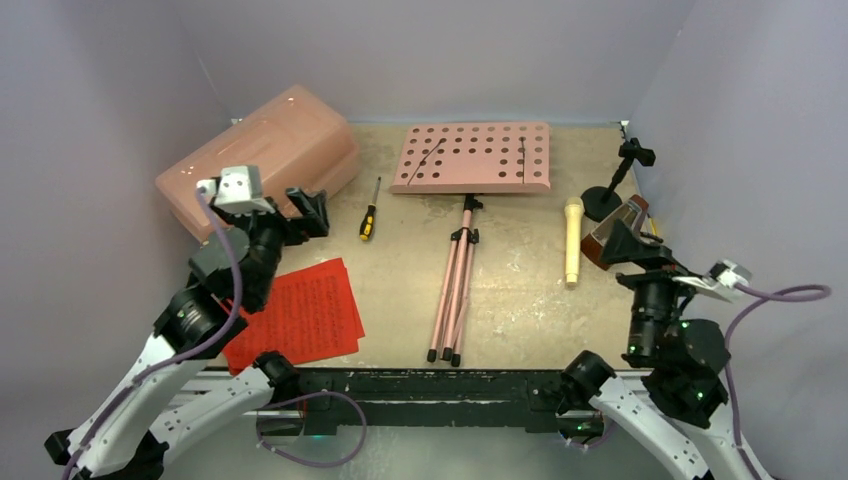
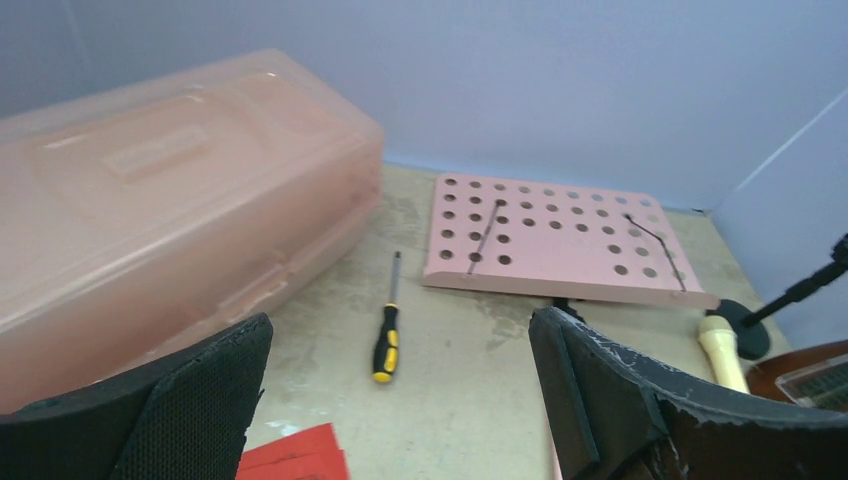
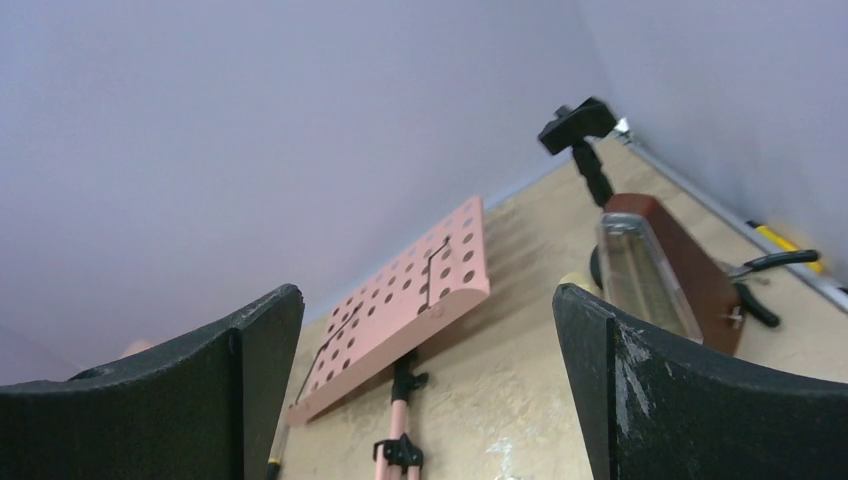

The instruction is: Pack up the instrument practice props

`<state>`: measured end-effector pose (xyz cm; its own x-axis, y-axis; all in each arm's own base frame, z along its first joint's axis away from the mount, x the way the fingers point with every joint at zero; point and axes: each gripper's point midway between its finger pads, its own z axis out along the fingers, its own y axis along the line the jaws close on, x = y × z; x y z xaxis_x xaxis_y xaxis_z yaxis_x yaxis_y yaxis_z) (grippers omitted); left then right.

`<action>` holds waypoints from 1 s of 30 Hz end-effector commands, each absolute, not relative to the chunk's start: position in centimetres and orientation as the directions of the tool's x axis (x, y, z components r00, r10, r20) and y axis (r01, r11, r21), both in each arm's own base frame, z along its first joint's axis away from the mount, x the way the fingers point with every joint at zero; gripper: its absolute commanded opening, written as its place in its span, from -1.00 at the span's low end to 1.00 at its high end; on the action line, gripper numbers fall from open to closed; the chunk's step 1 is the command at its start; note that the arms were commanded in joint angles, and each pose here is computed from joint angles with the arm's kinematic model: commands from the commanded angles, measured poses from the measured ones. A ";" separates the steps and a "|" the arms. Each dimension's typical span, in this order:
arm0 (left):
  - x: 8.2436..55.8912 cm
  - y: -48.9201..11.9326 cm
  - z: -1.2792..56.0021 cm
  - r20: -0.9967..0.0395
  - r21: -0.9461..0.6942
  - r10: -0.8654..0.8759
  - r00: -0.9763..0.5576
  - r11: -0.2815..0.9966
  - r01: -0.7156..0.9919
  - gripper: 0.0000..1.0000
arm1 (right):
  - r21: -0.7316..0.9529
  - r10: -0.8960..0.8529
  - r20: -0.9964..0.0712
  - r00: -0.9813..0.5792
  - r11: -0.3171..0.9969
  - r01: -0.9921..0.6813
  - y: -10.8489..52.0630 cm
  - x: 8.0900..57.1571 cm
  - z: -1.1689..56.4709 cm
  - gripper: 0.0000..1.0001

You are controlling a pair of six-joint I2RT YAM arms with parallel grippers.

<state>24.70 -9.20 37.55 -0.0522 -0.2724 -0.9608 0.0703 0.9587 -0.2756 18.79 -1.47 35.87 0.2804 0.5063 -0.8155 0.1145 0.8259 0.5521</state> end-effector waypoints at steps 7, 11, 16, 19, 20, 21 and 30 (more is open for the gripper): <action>20.3 -1.2 37.2 -0.978 -0.206 -0.202 0.048 0.973 -0.106 0.99 | 0.500 0.393 -0.834 0.388 0.835 0.228 -6.8 15.4 35.8 0.95; 19.0 0.6 36.4 -0.962 -0.259 -0.243 0.125 0.957 -0.131 0.99 | 0.519 0.404 -0.831 0.383 0.811 0.271 -7.4 15.3 34.8 0.95; 18.1 2.5 35.5 -0.954 -0.275 -0.246 0.170 0.945 -0.177 0.99 | 0.519 0.400 -0.832 0.385 0.805 0.287 -7.5 15.3 34.6 0.96; 17.9 2.8 35.1 -0.956 -0.261 -0.228 0.184 0.948 -0.183 0.99 | 0.518 0.397 -0.834 0.384 0.803 0.294 -7.5 15.4 34.4 0.95; 17.9 2.8 35.1 -0.955 -0.262 -0.227 0.192 0.949 -0.177 0.99 | 0.517 0.396 -0.834 0.384 0.804 0.293 -7.5 15.4 34.4 0.96; 17.9 2.7 35.2 -0.952 -0.264 -0.229 0.202 0.950 -0.166 0.99 | 0.516 0.395 -0.835 0.384 0.804 0.295 -7.5 15.4 34.4 0.96; 16.3 3.8 36.4 -0.902 -0.326 -0.267 0.341 0.937 -0.128 0.99 | 0.476 0.345 -0.853 0.392 0.824 0.309 -7.5 15.6 34.6 0.96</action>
<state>17.23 3.40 34.76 0.2456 -0.2462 -0.9376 -0.1700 0.9413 -0.2917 16.03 -6.75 33.86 0.3584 0.3581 -0.8621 0.2912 0.8346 0.4677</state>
